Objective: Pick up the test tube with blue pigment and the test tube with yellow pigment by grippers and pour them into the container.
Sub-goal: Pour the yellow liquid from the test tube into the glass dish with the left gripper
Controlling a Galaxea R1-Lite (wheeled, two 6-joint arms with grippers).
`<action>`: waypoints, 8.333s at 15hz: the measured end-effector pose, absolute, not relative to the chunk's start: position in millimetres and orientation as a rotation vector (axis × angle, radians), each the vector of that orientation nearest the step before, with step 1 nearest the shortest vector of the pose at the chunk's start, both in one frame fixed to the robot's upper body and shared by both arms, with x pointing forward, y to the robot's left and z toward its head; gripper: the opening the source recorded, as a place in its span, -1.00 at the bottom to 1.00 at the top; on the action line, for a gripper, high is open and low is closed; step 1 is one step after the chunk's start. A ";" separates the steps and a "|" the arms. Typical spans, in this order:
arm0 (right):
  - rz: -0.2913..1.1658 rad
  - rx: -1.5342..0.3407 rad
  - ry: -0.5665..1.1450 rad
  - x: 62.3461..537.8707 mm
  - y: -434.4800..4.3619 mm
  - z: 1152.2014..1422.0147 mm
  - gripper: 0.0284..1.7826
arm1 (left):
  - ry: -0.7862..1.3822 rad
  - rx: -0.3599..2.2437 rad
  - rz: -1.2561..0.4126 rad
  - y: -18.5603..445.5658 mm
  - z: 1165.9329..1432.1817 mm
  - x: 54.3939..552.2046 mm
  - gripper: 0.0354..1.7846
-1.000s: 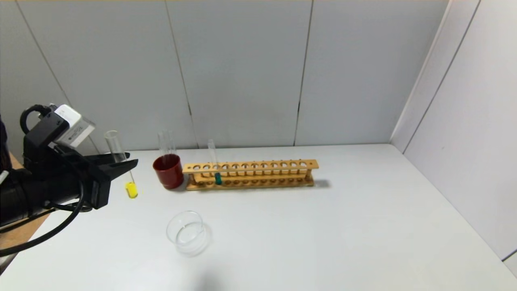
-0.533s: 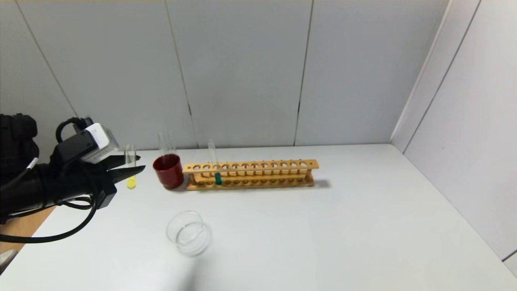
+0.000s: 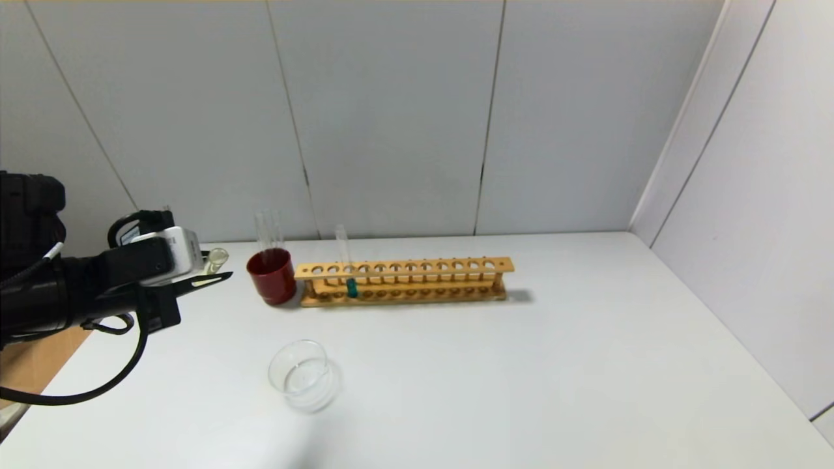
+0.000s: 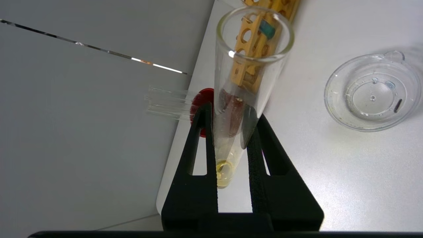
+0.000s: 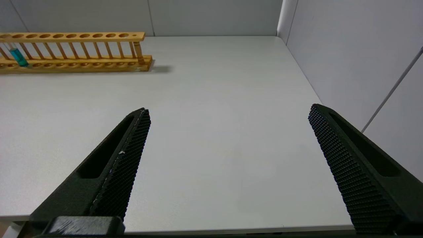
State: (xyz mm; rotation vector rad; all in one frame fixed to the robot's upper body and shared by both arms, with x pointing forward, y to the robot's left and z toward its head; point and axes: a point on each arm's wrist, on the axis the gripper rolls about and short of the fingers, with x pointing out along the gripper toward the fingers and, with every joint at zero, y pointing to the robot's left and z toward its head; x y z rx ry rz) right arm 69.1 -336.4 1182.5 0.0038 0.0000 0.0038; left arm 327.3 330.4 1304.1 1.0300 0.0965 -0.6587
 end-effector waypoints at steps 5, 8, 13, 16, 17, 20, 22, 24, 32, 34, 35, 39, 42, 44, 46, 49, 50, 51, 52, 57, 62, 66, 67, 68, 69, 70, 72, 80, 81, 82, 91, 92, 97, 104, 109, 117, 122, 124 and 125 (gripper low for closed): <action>0.004 0.004 0.000 69.1 -336.4 1182.5 0.96 | 0.101 1.017 -0.663 330.0 1290.6 328.7 -0.68; 0.004 0.004 0.000 69.1 -336.4 1182.5 0.96 | 0.131 0.979 -0.665 330.7 1277.4 330.1 -0.68; 0.004 0.004 0.000 69.1 -336.4 1182.5 0.96 | 0.129 0.972 -0.658 332.7 1259.7 336.4 -0.68; 0.004 0.004 0.000 69.1 -336.4 1182.5 0.96 | 0.111 1.018 -0.657 333.6 1254.5 340.2 -0.68; 0.004 0.004 0.000 69.1 -336.4 1182.5 0.96 | 0.110 1.054 -0.670 333.7 1250.4 340.7 -0.68; 0.004 0.004 0.000 69.1 -336.4 1182.5 0.96 | 0.129 1.139 -0.720 333.8 1233.3 339.6 -0.68; 0.004 0.004 0.000 69.1 -336.4 1182.5 0.96 | 0.135 1.171 -0.741 333.9 1226.4 340.0 -0.68; 0.004 0.004 0.000 69.1 -336.4 1182.5 0.96 | 0.125 1.209 -0.748 334.0 1224.8 342.3 -0.68; 0.004 0.004 0.000 69.1 -336.4 1182.5 0.96 | 0.013 1.390 -0.724 334.5 1217.9 355.5 -0.68; 0.004 0.004 0.000 69.1 -336.4 1182.5 0.96 | 0.010 1.423 -0.733 334.6 1214.9 356.7 -0.68; 0.004 0.004 0.000 69.1 -336.4 1182.5 0.96 | 0.014 1.437 -0.743 334.8 1211.8 357.3 -0.68; 0.004 0.004 0.000 69.1 -336.4 1182.5 0.96 | 0.054 1.441 -0.781 335.7 1197.8 354.6 -0.68; 0.004 0.004 0.000 69.1 -336.4 1182.5 0.96 | 0.008 1.517 -0.755 338.2 1200.8 358.4 -0.68; 0.004 0.004 0.000 69.1 -336.4 1182.5 0.96 | -0.004 1.564 -0.736 338.8 1201.7 361.4 -0.68; 0.004 0.004 0.000 69.1 -336.4 1182.5 0.96 | -0.006 1.584 -0.734 339.2 1201.5 362.6 -0.68; 0.004 0.004 0.000 69.1 -336.4 1182.5 0.96 | -0.017 1.620 -0.731 338.8 1202.0 365.2 -0.68; 0.004 0.004 0.000 69.1 -336.4 1182.5 0.96 | -0.016 1.629 -0.728 337.5 1202.2 367.5 -0.68; 0.004 0.004 0.000 69.1 -336.4 1182.5 0.96 | -0.015 1.639 -0.723 335.0 1202.6 370.6 -0.68; 0.004 0.004 0.000 69.1 -336.4 1182.5 0.96 | -0.014 1.645 -0.722 332.8 1202.5 373.1 -0.68; 0.004 0.004 0.000 69.1 -336.4 1182.5 0.96 | -0.008 1.673 -0.722 320.3 1200.3 383.7 -0.68; 0.004 0.004 0.000 69.1 -336.4 1182.5 0.96 | 0.006 1.714 -0.735 318.1 1193.6 387.7 -0.68; 0.004 0.004 0.000 69.1 -336.4 1182.5 0.96 | -0.004 1.754 -0.747 317.9 1190.7 389.5 -0.68; 0.004 0.004 0.000 69.1 -336.4 1182.5 0.96 | -0.013 1.770 -0.744 317.9 1191.3 390.1 -0.68; 0.004 0.004 0.000 69.1 -336.4 1182.5 0.96 | -0.036 1.798 -0.727 317.8 1193.9 392.2 -0.68; 0.004 0.004 0.000 69.1 -336.4 1182.5 0.96 | -0.057 1.828 -0.708 317.8 1196.5 394.6 -0.68; 0.004 0.004 0.000 69.1 -336.4 1182.5 0.96 | -0.060 1.838 -0.703 317.8 1197.0 395.6 -0.68; 0.004 0.004 0.000 69.1 -336.4 1182.5 0.96 | -0.071 1.846 -0.706 314.7 1197.5 396.5 -0.68; 0.004 0.004 0.000 69.1 -336.4 1182.5 0.96 | -0.111 1.906 -0.716 308.3 1198.3 396.5 -0.68; 0.004 0.004 0.000 69.1 -336.4 1182.5 0.96 | -0.112 1.907 -0.713 308.3 1198.7 396.5 -0.68; 0.004 0.004 0.000 69.1 -336.4 1182.5 0.96 | -0.116 1.909 -0.708 308.2 1199.4 396.7 -0.68; 0.004 0.004 0.000 69.1 -336.4 1182.5 0.96 | -0.131 1.936 -0.714 306.8 1199.0 394.8 -0.68; 0.004 0.004 0.000 69.1 -336.4 1182.5 0.96 | -0.135 1.943 -0.714 306.5 1199.4 394.6 -0.68; 0.004 0.004 0.000 69.1 -336.4 1182.5 0.96 | -0.149 1.972 -0.717 306.2 1201.1 390.5 -0.68; 0.004 0.004 0.000 69.1 -336.4 1182.5 0.96 | -0.167 1.979 -0.724 302.7 1203.1 385.2 -0.68; 0.004 0.004 0.000 69.1 -336.4 1182.5 0.96 | -0.184 2.002 -0.729 300.4 1203.2 384.7 -0.68; 0.004 0.004 0.000 69.1 -336.4 1182.5 0.96 | -0.252 2.120 -0.703 299.5 1212.2 381.8 -0.68; 0.004 0.004 0.000 69.1 -336.4 1182.5 0.96 | -0.320 2.240 -0.668 299.0 1221.9 377.5 -0.68; 0.004 0.004 0.000 69.1 -336.4 1182.5 0.96 | -0.333 2.260 -0.650 299.2 1226.3 375.3 -0.68; 0.004 0.004 0.000 69.1 -336.4 1182.5 0.96 | -0.340 2.264 -0.645 298.0 1227.8 374.4 -0.68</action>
